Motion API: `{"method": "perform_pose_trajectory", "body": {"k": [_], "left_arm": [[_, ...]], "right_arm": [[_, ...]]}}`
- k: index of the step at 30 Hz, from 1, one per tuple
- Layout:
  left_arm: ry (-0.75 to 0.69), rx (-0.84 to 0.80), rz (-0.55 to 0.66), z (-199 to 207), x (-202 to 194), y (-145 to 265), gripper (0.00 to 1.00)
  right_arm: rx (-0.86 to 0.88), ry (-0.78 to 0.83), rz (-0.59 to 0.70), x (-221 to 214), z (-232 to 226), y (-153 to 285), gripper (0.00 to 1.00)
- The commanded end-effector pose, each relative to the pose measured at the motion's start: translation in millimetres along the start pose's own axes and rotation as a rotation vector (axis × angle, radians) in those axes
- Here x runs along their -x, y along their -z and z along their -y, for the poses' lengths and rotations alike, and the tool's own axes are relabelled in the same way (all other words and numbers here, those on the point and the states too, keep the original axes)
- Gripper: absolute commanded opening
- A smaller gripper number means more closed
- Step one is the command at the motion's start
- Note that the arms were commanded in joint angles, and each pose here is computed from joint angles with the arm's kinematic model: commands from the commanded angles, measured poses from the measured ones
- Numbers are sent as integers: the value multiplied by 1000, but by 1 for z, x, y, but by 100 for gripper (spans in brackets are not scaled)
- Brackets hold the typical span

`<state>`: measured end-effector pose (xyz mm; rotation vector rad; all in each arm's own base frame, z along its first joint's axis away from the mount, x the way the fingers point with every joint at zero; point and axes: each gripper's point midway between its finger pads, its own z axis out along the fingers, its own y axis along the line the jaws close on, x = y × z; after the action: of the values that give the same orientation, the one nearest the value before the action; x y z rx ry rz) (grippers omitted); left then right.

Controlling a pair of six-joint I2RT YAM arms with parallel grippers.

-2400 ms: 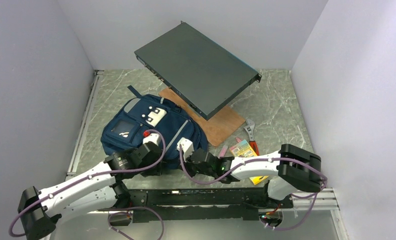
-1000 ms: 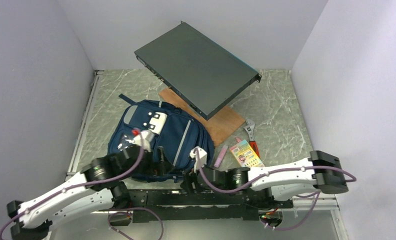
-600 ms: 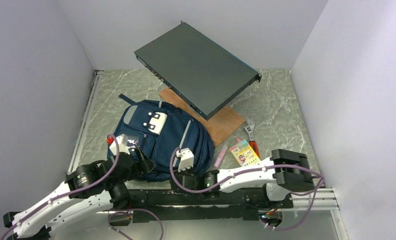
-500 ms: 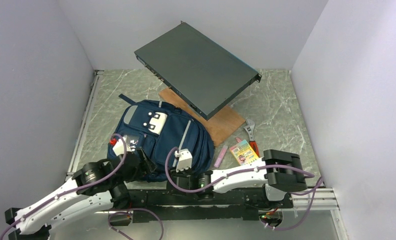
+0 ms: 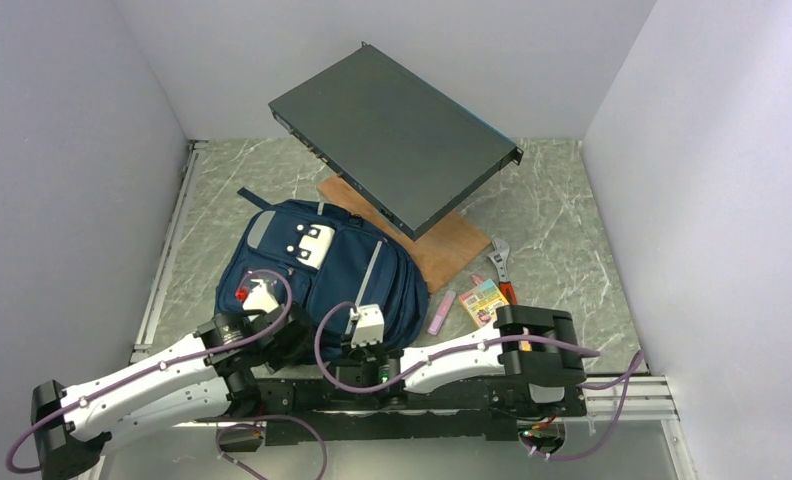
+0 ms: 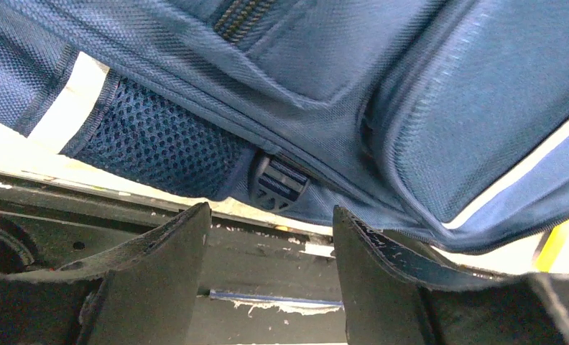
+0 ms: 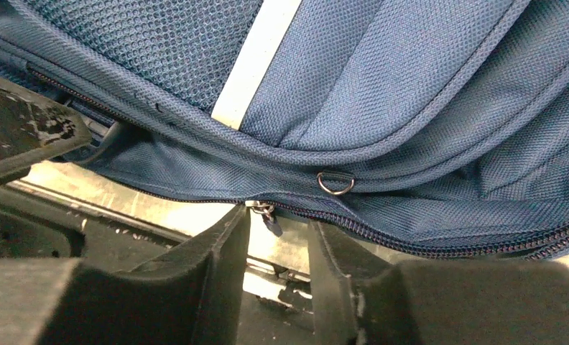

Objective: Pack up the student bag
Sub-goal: Zip the student bag at the center of the board.

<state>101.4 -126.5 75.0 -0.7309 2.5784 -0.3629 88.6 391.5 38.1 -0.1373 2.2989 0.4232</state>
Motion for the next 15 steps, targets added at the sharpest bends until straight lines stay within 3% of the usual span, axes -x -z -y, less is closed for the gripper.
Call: {"method": "perform_pose_trajectory", "body": {"k": [1,4,5,9,15], "left_arm": [[111,-12,9,4,-3,-13,67],[140,-3,46,0,0,-27,63],[141,4,68,-2,3,-31,61],[98,38,191,-7,24,-46,59],[153,208,253,-42,60,-62,44]], "right_arm": [[-70,78,105,17,5,-7,28],[-68,171,115,20,-2,-2,2],[-64,203,116,19,-4,3,0],[-10,384,124,15,-17,29,0],[197,526,36,-1,-22,48,0]]}}
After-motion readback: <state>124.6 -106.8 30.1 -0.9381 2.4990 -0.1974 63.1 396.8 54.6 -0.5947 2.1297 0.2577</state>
